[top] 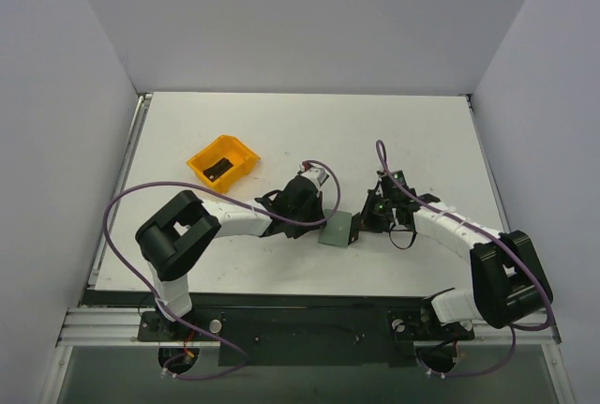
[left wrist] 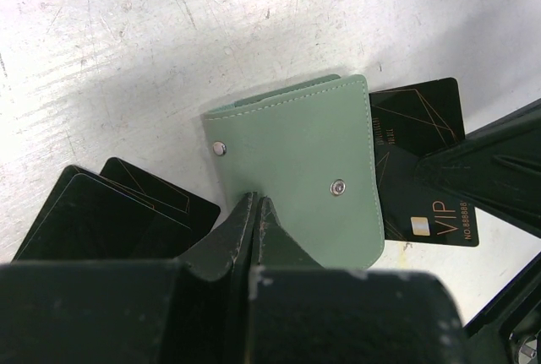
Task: Put the credit cards into the card holder
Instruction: Open the card holder at the center of the board.
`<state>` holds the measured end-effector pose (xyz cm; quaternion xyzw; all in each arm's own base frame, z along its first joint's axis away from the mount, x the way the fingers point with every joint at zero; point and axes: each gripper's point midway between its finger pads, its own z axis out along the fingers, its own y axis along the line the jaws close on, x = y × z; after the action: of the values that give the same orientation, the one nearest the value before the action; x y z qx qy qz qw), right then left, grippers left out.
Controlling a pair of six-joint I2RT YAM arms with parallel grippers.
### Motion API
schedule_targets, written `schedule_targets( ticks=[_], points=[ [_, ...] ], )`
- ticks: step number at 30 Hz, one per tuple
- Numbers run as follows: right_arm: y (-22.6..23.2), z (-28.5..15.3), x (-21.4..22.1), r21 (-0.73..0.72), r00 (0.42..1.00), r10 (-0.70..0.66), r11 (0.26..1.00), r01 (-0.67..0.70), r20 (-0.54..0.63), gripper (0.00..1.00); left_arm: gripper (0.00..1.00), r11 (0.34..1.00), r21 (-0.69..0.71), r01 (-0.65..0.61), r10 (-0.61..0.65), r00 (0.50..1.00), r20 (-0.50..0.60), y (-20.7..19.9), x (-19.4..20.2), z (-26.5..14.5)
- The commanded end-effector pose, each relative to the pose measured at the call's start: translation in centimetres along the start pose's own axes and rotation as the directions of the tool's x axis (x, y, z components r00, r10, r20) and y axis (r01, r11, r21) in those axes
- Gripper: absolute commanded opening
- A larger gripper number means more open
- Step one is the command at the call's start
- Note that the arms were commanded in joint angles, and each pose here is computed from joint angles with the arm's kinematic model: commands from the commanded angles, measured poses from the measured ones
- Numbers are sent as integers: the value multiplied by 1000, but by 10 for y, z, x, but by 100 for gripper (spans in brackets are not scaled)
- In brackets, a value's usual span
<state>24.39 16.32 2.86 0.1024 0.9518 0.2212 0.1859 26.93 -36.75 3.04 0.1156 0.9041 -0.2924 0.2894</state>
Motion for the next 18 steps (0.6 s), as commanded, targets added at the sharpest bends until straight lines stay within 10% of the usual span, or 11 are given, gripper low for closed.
schedule_targets(
  ticks=[1, 18],
  points=[
    [7, 1, 1, -47, 1000, -16, 999, 16, -3, 0, 0, 1000, 0, -4, 4, 1000, -26, 1, 6, 6],
    [53, -33, -18, -230, 994, -57, 970, 78, 98, 0, 0, 1000, -1, 26, -26, 999, -27, 2, 9, 2]
  ],
)
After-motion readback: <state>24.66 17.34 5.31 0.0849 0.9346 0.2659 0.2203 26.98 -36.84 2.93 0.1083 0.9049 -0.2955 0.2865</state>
